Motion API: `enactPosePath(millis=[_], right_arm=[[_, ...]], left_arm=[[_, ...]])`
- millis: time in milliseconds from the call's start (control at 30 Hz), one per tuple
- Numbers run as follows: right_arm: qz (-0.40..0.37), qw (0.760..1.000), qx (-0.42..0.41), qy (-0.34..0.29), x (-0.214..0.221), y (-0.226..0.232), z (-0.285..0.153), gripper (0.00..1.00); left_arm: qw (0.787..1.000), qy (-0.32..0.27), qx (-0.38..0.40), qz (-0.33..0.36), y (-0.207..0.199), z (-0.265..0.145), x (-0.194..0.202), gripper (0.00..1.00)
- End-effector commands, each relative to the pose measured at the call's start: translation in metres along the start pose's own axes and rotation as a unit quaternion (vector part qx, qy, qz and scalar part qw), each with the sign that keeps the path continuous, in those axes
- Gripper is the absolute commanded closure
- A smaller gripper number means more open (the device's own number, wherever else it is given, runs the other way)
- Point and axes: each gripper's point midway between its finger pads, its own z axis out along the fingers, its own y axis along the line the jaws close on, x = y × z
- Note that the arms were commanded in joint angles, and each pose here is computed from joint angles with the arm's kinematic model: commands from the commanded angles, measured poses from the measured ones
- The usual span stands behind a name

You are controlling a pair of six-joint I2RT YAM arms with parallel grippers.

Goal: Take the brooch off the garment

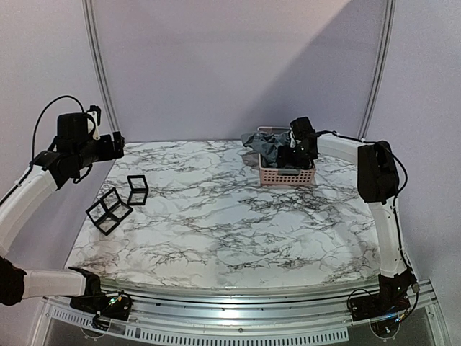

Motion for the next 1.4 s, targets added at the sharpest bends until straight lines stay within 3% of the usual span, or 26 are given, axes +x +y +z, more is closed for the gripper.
enactPosePath(millis=[0,133,267,467,700,867,967,1167,1267,1367], right_arm=[[0.02,0.998,-0.057,-0.026,-0.016,0.019,0.005,0.36],[0.029,0.988,-0.113,-0.098,-0.063,0.046,-0.031,0.76],[0.032,0.969,-0.17,-0.176,-0.111,0.073,-0.084,0.99],[-0.008,0.922,-0.249,-0.296,-0.154,0.114,-0.194,1.0],[-0.101,0.858,-0.274,-0.422,-0.129,0.157,-0.32,1.0],[-0.175,0.791,-0.331,-0.484,-0.096,0.192,-0.423,1.0],[-0.221,0.758,-0.368,-0.491,-0.074,0.215,-0.468,1.0],[-0.301,0.722,-0.417,-0.462,-0.016,0.262,-0.512,1.0],[-0.327,0.721,-0.429,-0.434,0.01,0.279,-0.512,1.0],[-0.332,0.741,-0.431,-0.393,0.03,0.288,-0.493,1.0]], left_arm=[[1.0,-0.001,0.005,0.004,-0.002,-0.002,0.002,0.0],[1.0,0.001,0.003,0.004,-0.001,-0.001,0.004,0.0],[1.0,-0.003,0.003,0.006,-0.001,-0.003,0.002,0.0],[1.0,-0.008,-0.005,0.008,0.002,-0.005,0.001,0.01],[1.0,-0.015,-0.007,0.007,0.004,-0.009,-0.002,0.01],[1.0,-0.018,-0.001,0.006,0.002,-0.01,-0.004,0.0],[1.0,-0.018,0.003,0.007,0.001,-0.011,-0.004,0.0],[0.999,-0.023,0.026,0.008,-0.007,-0.014,-0.004,0.01],[0.999,-0.025,0.042,0.011,-0.013,-0.014,-0.004,0.0],[0.997,-0.023,0.063,0.024,-0.025,-0.014,-0.002,0.0]])
